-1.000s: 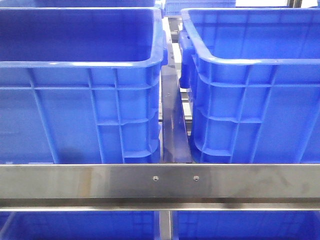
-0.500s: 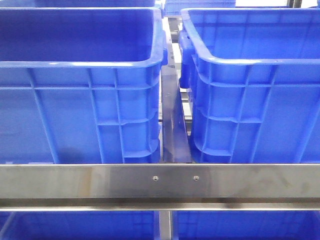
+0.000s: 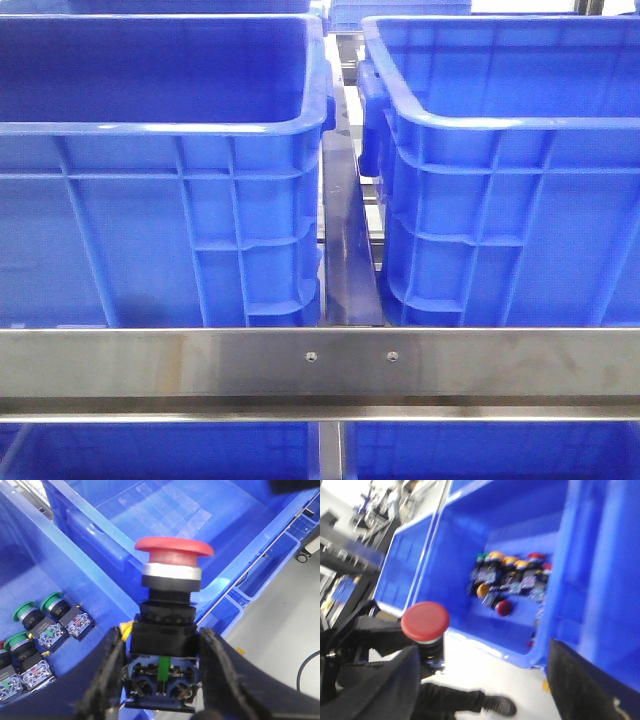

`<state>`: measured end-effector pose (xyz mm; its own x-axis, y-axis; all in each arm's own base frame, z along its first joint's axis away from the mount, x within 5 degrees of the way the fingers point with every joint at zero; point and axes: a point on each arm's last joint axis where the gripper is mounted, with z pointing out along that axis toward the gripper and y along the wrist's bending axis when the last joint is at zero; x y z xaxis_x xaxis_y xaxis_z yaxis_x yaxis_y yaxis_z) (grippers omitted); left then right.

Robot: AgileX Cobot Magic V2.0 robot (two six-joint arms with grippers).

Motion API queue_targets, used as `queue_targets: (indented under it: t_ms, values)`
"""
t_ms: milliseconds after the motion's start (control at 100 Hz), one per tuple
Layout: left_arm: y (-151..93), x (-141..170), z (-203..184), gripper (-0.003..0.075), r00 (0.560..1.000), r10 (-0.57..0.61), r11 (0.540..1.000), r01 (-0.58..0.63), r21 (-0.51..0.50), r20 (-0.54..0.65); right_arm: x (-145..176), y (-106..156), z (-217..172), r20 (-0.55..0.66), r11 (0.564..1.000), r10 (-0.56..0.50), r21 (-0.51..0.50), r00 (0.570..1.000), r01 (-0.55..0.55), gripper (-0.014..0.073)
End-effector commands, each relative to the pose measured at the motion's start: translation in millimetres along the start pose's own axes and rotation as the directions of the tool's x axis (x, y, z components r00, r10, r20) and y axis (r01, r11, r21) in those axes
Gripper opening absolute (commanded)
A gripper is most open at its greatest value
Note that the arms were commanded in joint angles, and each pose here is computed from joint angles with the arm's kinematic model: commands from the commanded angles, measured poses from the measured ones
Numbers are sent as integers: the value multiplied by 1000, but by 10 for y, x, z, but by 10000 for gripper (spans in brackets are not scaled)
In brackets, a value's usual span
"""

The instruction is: Pick red and yellow buttons and place in box

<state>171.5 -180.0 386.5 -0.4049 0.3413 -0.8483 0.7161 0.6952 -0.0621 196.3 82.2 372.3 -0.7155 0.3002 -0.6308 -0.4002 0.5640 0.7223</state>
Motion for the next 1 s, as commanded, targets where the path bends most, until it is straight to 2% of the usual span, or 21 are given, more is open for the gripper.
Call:
queue_targets:
  t_ms: [0, 250, 530, 630, 780, 870, 920, 990]
  values:
    - [-35, -160, -116, -19, 992, -6, 1000, 4, 17, 125, -113, 182, 103, 19, 996, -18, -85, 1000, 20, 551]
    - [-35, -160, -116, -19, 992, -6, 1000, 4, 17, 125, -123, 342, 539, -91, 987, -53, -159, 994, 38, 551]
    - [-35, -160, -116, -19, 992, -6, 1000, 4, 17, 125, -160, 464, 818, -143, 977, -78, -207, 987, 47, 545]
    - [-35, -160, -116, -19, 992, -6, 1000, 4, 17, 125, -149, 469, 844, -155, 975, -82, -215, 985, 47, 460]
    - [-30, -161, -116, -11, 992, -7, 1000, 5, 15, 125, -142, 472, 842, -161, 974, -83, -220, 983, 47, 230]
    - [-30, -161, -116, 71, 992, -7, 1000, 5, 15, 125, -142, 472, 842, -161, 974, -86, -220, 983, 49, 185]
    - [-30, -159, -115, 150, 992, -7, 1000, 5, 15, 123, -142, 472, 842, -159, 974, -91, -221, 983, 55, 185]
    - [-30, -159, -115, 304, 992, -7, 1000, 5, 15, 123, -144, 471, 842, -156, 973, -101, -221, 983, 65, 185]
